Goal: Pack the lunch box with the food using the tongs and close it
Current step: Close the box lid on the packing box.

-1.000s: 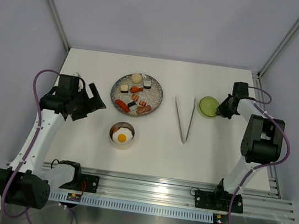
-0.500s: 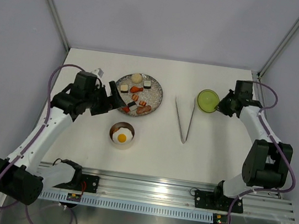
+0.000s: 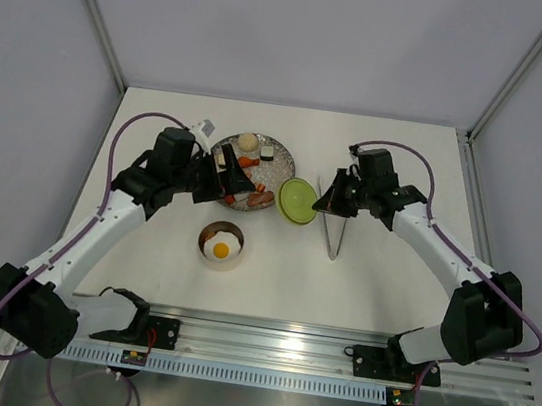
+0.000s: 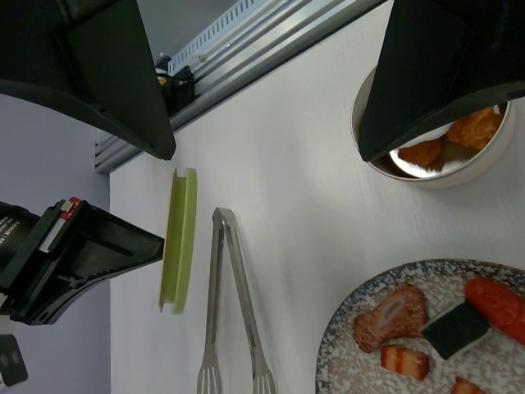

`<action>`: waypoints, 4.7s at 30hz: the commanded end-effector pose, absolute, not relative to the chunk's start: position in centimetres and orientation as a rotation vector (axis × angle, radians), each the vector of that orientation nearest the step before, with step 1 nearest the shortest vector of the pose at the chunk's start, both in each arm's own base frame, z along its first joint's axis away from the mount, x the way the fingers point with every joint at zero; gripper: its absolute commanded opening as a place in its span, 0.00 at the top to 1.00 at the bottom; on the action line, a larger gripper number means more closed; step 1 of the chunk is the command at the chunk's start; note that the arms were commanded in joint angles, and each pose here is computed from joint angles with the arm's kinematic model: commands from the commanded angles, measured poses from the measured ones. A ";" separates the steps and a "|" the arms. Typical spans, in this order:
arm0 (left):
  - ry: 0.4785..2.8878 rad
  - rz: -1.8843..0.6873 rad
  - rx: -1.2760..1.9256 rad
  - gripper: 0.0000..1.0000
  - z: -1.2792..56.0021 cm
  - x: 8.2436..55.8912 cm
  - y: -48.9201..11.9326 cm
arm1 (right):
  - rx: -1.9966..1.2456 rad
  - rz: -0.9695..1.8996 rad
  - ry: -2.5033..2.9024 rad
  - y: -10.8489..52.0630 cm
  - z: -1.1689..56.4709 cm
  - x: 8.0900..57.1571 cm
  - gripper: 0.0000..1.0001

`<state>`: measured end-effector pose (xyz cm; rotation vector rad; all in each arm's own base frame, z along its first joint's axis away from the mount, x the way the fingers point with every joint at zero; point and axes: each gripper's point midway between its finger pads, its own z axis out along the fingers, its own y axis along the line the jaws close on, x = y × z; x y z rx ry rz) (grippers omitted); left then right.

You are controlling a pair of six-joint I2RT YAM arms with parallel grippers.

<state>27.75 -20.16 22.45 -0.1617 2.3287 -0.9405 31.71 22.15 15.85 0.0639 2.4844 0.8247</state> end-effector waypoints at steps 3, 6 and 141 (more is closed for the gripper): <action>2.268 -1.104 -0.126 0.02 23.3 28.3 -22.6 | -0.042 0.952 2.455 25.6 17.8 30.6 1.00; 2.268 -1.151 -0.119 0.04 23.2 28.3 -23.6 | -0.072 0.964 2.459 26.6 17.8 30.1 1.00; 2.134 1.078 0.654 0.52 14.0 19.5 -14.3 | 0.309 0.595 2.580 13.0 11.2 31.5 0.00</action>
